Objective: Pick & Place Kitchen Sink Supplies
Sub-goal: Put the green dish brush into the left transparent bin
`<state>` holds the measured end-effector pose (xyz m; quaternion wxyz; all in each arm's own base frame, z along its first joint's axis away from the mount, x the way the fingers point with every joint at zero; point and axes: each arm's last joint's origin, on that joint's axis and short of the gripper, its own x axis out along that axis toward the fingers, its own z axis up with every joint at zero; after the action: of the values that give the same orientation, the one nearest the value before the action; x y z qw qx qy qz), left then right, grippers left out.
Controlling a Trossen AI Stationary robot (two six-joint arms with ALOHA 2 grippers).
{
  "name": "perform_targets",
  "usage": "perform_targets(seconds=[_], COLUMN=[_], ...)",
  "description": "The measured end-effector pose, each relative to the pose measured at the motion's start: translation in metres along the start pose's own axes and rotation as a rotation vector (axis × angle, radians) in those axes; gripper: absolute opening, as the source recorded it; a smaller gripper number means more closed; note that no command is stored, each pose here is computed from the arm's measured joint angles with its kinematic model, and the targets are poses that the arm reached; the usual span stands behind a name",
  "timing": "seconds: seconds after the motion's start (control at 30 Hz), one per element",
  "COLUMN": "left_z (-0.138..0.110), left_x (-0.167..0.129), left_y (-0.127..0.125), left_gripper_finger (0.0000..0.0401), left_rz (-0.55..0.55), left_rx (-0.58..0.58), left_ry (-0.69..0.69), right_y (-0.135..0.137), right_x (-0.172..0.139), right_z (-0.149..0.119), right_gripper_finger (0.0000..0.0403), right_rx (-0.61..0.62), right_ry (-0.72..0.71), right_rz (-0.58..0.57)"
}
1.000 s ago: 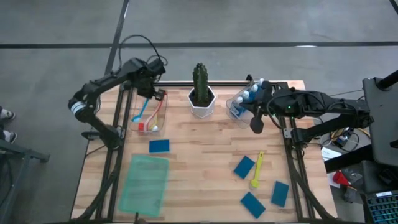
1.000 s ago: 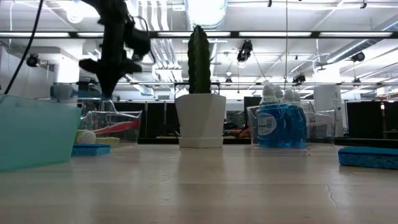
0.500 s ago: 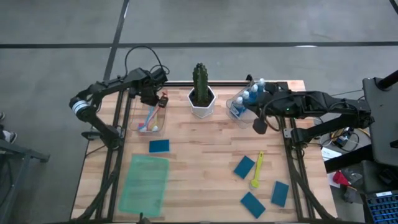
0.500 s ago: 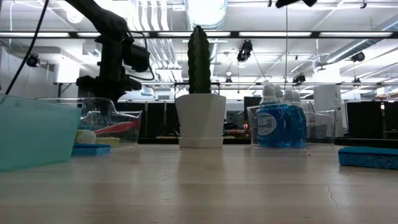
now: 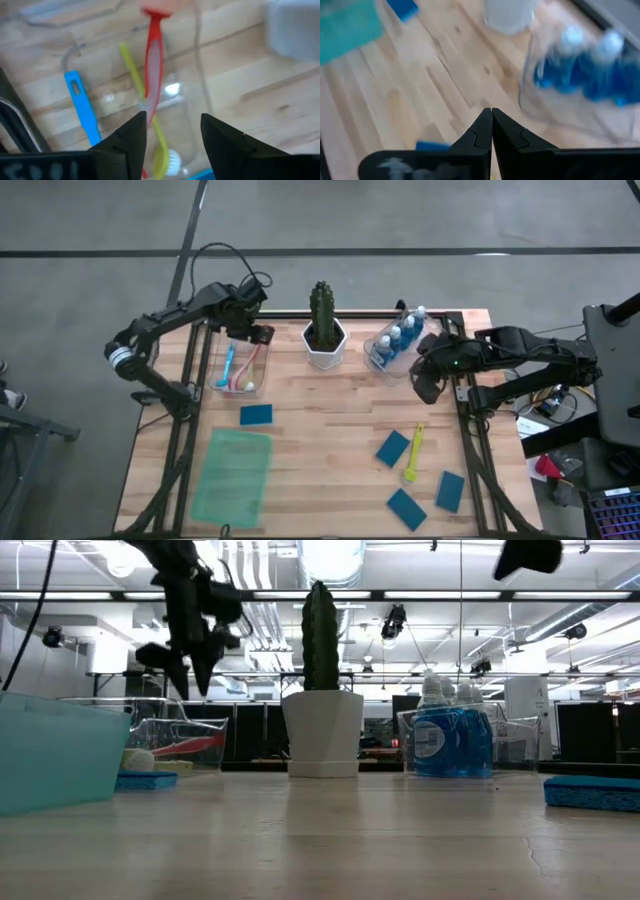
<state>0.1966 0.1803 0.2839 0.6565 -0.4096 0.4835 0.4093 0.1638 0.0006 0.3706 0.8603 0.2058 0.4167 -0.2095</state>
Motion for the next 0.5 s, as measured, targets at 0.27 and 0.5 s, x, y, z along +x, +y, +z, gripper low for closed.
perform_targets(seconds=[0.27,0.5], left_z=[-0.018,-0.045], left_x=[-0.058,-0.113], left_y=[-0.008,-0.011], left_gripper_finger=[0.0177,0.0175], left_rz=[-0.144,-0.343], left_rx=[-0.083,-0.086], left_ry=[-0.183,-0.374], right_y=[-0.005,-0.003], right_x=[0.012,0.049], right_z=[-0.015,-0.044], right_gripper_finger=[0.0008,0.0035], right_rx=[0.123,0.315], right_ry=[0.155,0.4], right_rz=[-0.024,0.042])
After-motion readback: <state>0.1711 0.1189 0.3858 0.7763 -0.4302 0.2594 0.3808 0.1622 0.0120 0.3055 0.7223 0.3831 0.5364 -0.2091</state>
